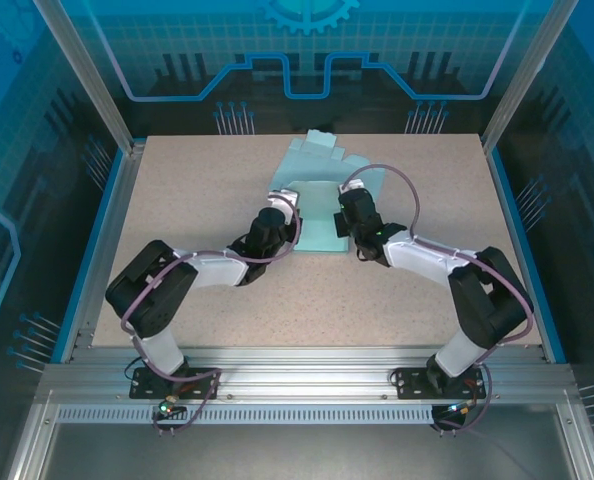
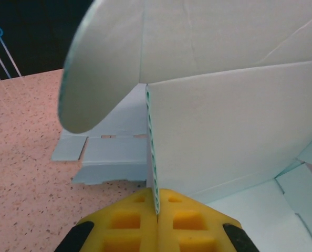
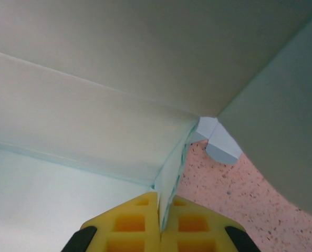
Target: Fold the paper box
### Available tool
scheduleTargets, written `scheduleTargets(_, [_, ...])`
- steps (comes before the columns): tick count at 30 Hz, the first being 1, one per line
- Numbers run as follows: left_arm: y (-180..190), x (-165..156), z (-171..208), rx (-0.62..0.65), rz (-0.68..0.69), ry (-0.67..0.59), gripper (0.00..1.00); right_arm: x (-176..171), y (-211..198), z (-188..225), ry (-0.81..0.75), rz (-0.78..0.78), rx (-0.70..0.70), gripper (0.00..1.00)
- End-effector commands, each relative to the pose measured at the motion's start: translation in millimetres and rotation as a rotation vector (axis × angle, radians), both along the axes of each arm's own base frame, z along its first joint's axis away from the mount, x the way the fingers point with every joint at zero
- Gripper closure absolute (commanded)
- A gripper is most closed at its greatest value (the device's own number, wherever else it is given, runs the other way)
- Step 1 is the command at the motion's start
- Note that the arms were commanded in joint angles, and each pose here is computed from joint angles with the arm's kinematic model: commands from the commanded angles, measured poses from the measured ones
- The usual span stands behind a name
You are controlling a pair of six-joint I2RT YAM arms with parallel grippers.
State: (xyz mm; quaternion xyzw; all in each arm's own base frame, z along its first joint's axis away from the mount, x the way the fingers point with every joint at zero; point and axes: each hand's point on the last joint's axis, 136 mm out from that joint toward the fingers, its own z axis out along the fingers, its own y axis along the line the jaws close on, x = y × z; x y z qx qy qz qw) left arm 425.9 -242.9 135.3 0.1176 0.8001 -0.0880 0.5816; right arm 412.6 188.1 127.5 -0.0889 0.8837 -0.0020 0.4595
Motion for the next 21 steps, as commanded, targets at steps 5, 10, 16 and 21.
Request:
scheduleTargets(5, [-65, -13, 19, -0.083, -0.21, -0.061, 0.95, 0, 67, -4, -0.033, 0.191, 0.123, 1.0])
scheduleTargets(10, [-65, -18, 9, -0.126, -0.209, -0.027, 0.95, -7, 65, -16, -0.023, 0.18, 0.143, 1.0])
scheduleTargets(16, [-67, -27, -6, -0.132, -0.204, 0.008, 0.95, -20, 67, -30, 0.002, 0.173, 0.148, 1.0])
scheduleTargets(21, [-70, -34, -13, -0.142, -0.209, 0.035, 0.95, -34, 65, -44, 0.034, 0.176, 0.137, 1.0])
